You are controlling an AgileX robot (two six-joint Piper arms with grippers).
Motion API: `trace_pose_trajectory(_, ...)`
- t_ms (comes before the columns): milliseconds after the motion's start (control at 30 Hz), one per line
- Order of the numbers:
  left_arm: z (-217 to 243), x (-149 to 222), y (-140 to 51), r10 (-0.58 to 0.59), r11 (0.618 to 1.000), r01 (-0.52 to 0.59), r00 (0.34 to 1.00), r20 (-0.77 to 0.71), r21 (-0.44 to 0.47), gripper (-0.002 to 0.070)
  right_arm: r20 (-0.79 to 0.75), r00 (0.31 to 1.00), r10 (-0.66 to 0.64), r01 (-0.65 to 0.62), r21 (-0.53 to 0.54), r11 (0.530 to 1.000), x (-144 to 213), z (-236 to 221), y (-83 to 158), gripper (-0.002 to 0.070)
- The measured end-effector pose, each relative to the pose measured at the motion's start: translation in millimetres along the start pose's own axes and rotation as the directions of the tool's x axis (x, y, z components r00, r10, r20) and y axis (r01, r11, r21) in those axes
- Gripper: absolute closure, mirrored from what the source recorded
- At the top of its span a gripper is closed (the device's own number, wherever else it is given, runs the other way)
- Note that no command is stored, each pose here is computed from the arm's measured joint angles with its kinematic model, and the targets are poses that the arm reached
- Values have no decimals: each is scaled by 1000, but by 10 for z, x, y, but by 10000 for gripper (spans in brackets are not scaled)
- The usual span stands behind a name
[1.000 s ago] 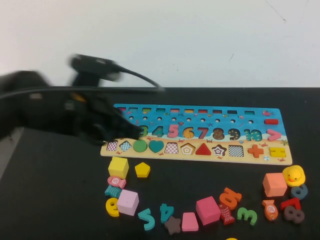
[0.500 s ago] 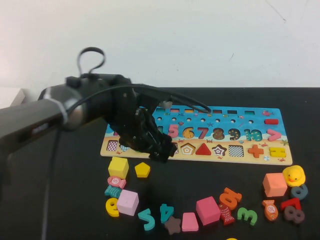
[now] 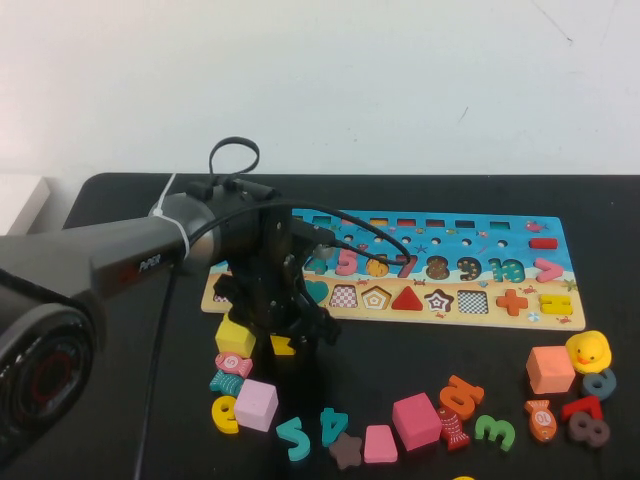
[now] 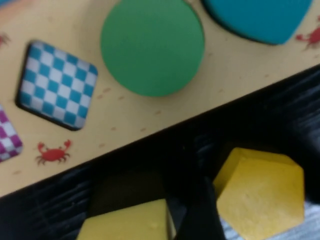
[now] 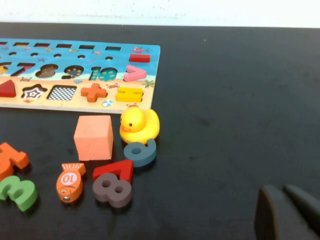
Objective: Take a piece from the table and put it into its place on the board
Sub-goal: Pick up the "Pentagon"
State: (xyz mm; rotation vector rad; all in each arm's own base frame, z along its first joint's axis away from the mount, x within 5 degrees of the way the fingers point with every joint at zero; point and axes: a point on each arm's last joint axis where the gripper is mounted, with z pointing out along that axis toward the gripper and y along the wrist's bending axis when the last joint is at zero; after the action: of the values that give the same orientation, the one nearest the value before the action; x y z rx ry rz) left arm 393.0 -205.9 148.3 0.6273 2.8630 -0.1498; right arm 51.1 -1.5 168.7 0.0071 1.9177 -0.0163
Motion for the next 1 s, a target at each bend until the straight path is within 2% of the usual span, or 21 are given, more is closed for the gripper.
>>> trace_pose_trajectory(333, 26, -27, -5, -53, 999, 53, 998, 18, 1, 199, 0, 1000, 0, 0, 0, 1000, 0, 0, 0, 657)
trace_pose_trajectory(400, 22, -31, -6, -58, 998, 57, 998, 20, 2, 230, 0, 1000, 0, 0, 0, 1000, 0, 0, 0, 657)
trace_pose_trajectory(567, 23, -36, -6, -80, 997, 80, 996, 26, 3, 368, 0, 1000, 0, 0, 0, 1000, 0, 0, 0, 657)
trace_pose_trajectory(800, 3, -53, -12, -96, 995, 96, 995, 28, 8, 367, 0, 1000, 0, 0, 0, 1000, 0, 0, 0, 657)
trace_pose_trajectory(1000, -210, -224, -82, -106, 992, 102, 992, 64, 72, 367, 0, 1000, 0, 0, 0, 1000, 0, 0, 0, 657)
